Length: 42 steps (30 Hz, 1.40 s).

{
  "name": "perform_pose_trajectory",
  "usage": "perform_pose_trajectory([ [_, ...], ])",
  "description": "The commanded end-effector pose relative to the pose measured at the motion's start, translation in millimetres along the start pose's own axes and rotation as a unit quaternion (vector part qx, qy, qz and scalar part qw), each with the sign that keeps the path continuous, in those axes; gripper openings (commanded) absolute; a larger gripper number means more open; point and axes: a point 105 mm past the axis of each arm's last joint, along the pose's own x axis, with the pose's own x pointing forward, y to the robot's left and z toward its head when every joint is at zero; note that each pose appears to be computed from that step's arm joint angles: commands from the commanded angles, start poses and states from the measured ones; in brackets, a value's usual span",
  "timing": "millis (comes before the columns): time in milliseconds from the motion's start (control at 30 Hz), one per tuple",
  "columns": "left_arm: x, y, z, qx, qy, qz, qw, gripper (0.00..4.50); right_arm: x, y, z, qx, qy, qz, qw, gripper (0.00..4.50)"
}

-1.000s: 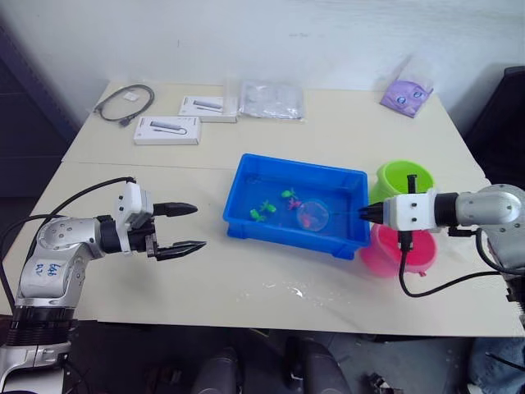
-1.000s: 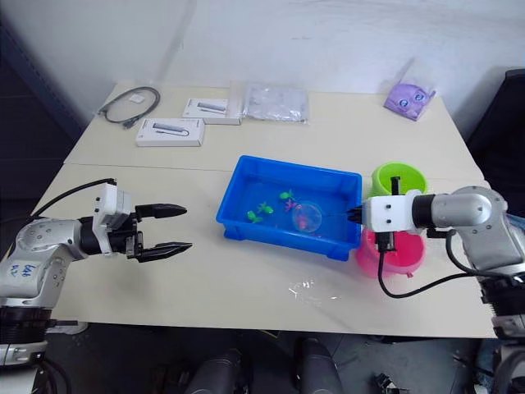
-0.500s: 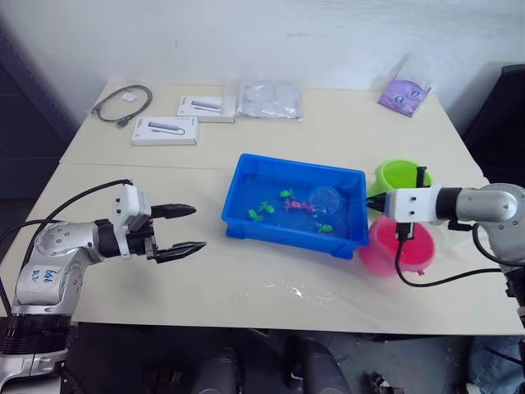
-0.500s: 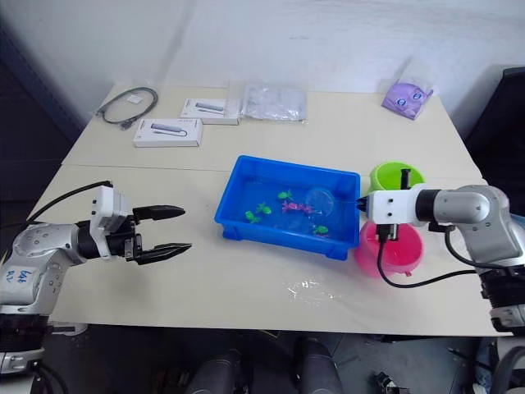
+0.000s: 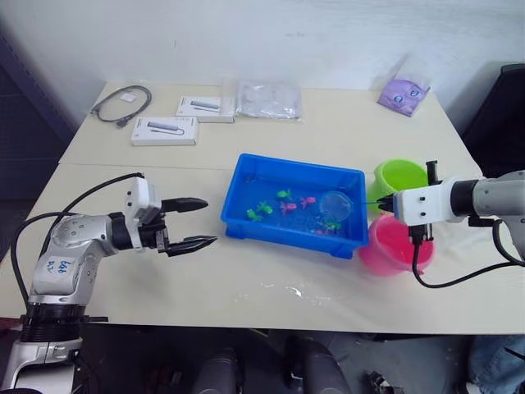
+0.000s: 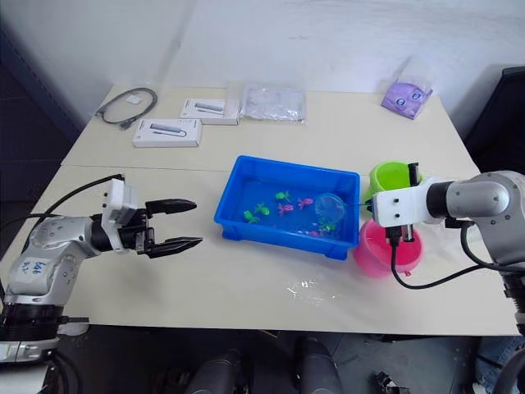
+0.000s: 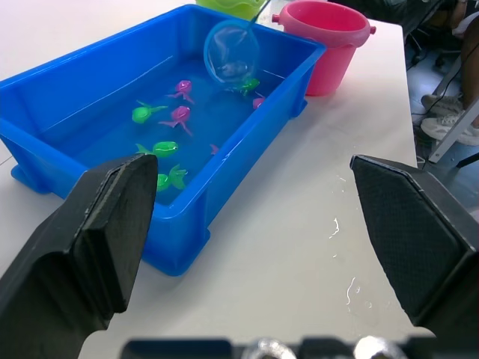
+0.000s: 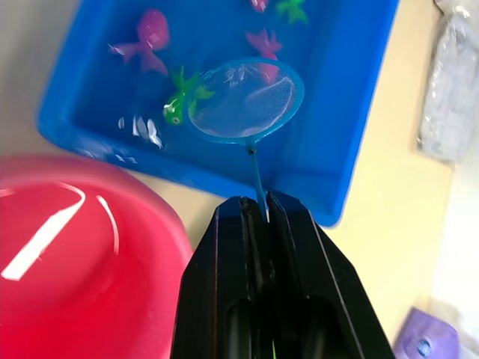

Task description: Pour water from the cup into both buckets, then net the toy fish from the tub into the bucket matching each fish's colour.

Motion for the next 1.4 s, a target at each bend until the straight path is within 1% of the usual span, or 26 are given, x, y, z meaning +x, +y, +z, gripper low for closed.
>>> perform_pose_trajectory([
  [33, -0.1, 0.2, 6.0, 0.017, -0.005, -0.004, 1.000, 4.41, -16.6, -17.9, 14.4, -0.017, -0.023, -0.044, 0.999, 0.00],
  [100, 0.0, -0.3, 5.7, 0.017, -0.006, -0.005, 1.000, 4.41, -17.1, -18.9, 17.0, -0.013, -0.025, -0.047, 0.998, 0.00],
  [200, 0.8, -0.8, 6.4, 0.020, -0.009, -0.004, 1.000, 4.41, -12.3, -10.4, 18.5, 0.003, -0.024, -0.029, 0.999, 0.00],
  [333, 2.5, -0.3, 8.4, 0.025, -0.012, -0.004, 1.000, 4.41, -3.0, 2.2, 11.4, 0.023, -0.001, -0.011, 1.000, 0.00],
  [467, 2.6, 1.4, 9.6, 0.027, -0.012, -0.003, 1.000, 4.41, 3.2, 6.7, 8.3, 0.031, 0.000, -0.007, 0.999, 0.00],
  [667, 1.7, 2.2, 10.4, 0.030, -0.011, -0.001, 0.999, 4.41, 6.8, 7.5, -3.5, 0.033, 0.027, -0.010, 0.999, 0.00],
  [800, 1.1, 1.3, 10.4, 0.032, -0.010, -0.002, 0.999, 4.41, 9.7, 10.1, -2.7, 0.033, 0.022, 0.003, 0.999, 0.00],
  [900, 0.9, 2.1, 10.1, 0.034, -0.007, -0.003, 0.999, 4.41, 18.6, 18.9, -0.4, 0.039, 0.002, 0.026, 0.999, 0.00],
  [1067, 1.0, 1.6, 9.8, 0.039, 0.000, -0.013, 0.999, 4.41, 26.8, 26.4, -4.1, 0.057, -0.005, 0.044, 0.997, 0.00],
  [1167, 2.5, 0.7, 11.2, 0.042, -0.002, -0.017, 0.999, 4.41, 35.0, 31.9, -5.0, 0.089, -0.012, 0.049, 0.995, 0.00],
  [1300, 3.8, -0.9, 11.1, 0.044, -0.001, -0.021, 0.999, 4.41, 45.5, 29.3, 7.1, 0.189, -0.055, 0.040, 0.980, 0.00],
  [1400, 2.5, -1.1, 10.6, 0.045, 0.002, -0.020, 0.999, 4.41, 45.4, 24.4, 10.6, 0.233, -0.073, 0.031, 0.969, 0.00],
])
